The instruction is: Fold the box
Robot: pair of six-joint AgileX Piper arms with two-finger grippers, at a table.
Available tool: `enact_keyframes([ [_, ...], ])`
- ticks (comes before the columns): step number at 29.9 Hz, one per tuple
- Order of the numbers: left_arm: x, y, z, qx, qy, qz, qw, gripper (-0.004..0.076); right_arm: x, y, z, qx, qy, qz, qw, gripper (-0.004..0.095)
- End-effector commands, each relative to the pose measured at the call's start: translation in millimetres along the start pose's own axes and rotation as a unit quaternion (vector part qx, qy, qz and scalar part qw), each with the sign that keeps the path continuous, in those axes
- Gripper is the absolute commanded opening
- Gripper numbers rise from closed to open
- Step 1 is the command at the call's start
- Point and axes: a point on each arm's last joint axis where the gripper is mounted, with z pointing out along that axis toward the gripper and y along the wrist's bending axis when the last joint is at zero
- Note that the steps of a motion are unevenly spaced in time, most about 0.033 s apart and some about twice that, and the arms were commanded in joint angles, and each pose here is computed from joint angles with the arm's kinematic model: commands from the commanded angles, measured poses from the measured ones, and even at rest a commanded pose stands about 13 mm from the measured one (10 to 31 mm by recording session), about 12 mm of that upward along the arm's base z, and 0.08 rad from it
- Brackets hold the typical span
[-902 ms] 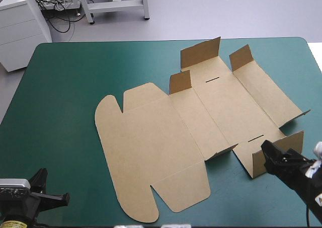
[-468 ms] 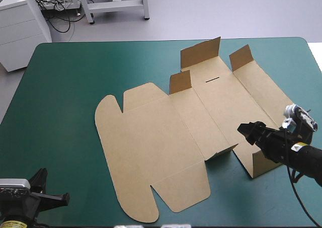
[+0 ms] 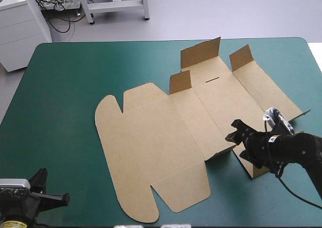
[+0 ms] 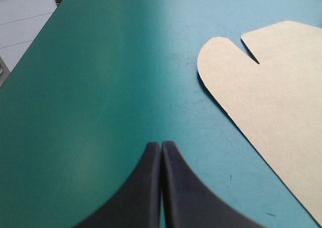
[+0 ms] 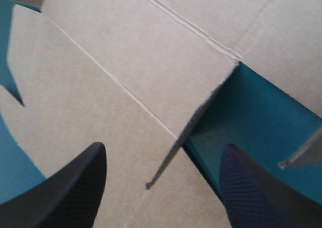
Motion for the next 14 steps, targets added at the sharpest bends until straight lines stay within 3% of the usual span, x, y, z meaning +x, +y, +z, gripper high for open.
enact_keyframes([
  [1, -11.7, -0.2, -1.5, 0.003, -0.037, -0.005, 0.999, -0.0032, 3.5, 12.3, 2.1, 0.012, -0.023, 0.008, 1.0, 0.0574],
  [4, -11.7, -0.2, -1.5, 0.003, -0.037, -0.005, 0.999, -0.0032, 9.2, 15.2, 9.4, 0.031, -0.028, 0.029, 0.999, 0.0574],
  [9, -11.7, -0.3, -1.5, 0.006, -0.037, -0.004, 0.999, -0.0032, 7.5, 29.5, 24.0, -0.01, -0.052, 0.06, 0.997, 0.0574],
  [14, -11.7, -0.8, -1.5, 0.017, -0.037, -0.001, 0.999, -0.0032, 3.9, 31.9, 40.6, -0.007, -0.043, 0.093, 0.995, 0.0553],
])
